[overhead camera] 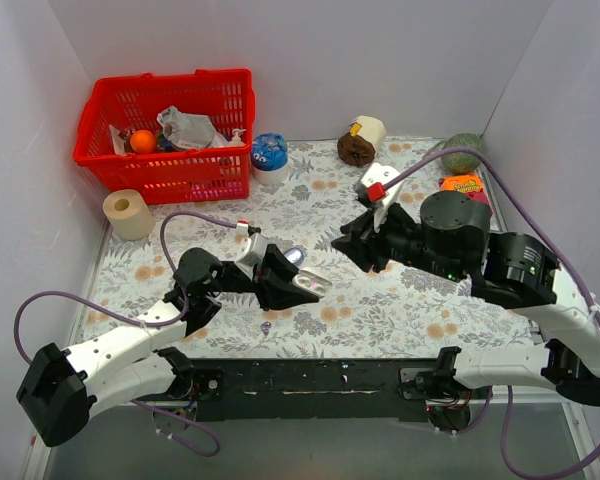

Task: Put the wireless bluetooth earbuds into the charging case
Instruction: Close the charging case.

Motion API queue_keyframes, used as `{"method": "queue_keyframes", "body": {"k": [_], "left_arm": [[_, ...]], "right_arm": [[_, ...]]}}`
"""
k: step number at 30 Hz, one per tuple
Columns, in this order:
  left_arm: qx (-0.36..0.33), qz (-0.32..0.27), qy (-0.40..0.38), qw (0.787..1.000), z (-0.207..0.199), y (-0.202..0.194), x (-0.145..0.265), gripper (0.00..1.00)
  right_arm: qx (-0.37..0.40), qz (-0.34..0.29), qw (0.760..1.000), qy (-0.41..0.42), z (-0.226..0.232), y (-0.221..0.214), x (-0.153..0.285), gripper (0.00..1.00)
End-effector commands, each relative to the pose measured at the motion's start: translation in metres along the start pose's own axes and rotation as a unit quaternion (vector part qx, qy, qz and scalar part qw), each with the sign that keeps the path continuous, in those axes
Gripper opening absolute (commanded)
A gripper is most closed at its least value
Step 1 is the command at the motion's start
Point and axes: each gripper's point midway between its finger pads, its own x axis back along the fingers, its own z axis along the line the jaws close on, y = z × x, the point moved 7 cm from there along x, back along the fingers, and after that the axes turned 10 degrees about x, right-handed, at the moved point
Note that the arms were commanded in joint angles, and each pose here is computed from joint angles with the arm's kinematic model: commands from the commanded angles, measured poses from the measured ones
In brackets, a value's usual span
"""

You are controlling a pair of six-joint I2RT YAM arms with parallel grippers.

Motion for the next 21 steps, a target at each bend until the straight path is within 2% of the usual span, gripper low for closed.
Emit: {"method": "queue_keyframes", "body": {"k": [1, 2, 4, 12, 21], "left_arm": [[-0.017, -0.013, -0.010, 1.000, -0.008, 0.006, 0.002, 0.00], [-0.020, -0.017, -0.008, 1.000, -0.008, 0.007, 0.002, 0.00], [-0.021, -0.021, -0.003, 1.000, -0.008, 0.008, 0.002, 0.00], [-0.032, -0.036, 0.016, 0.999, -0.004, 0.012, 0.002, 0.00], [-0.029, -0.039, 0.030, 0.998, -0.002, 0.011, 0.003, 0.00]], "right_arm": [[-0.024, 0.021, 0.995, -0.091, -0.015, -0.017, -0.008, 0.31], [-0.023, 0.039, 0.995, -0.091, -0.014, -0.024, -0.014, 0.14], [-0.026, 0.062, 0.994, -0.081, -0.008, -0.037, -0.023, 0.03], [-0.035, 0.056, 0.998, -0.009, 0.011, -0.043, -0.042, 0.01], [-0.036, 0.026, 0.998, 0.046, 0.021, -0.035, -0.040, 0.01]]}}
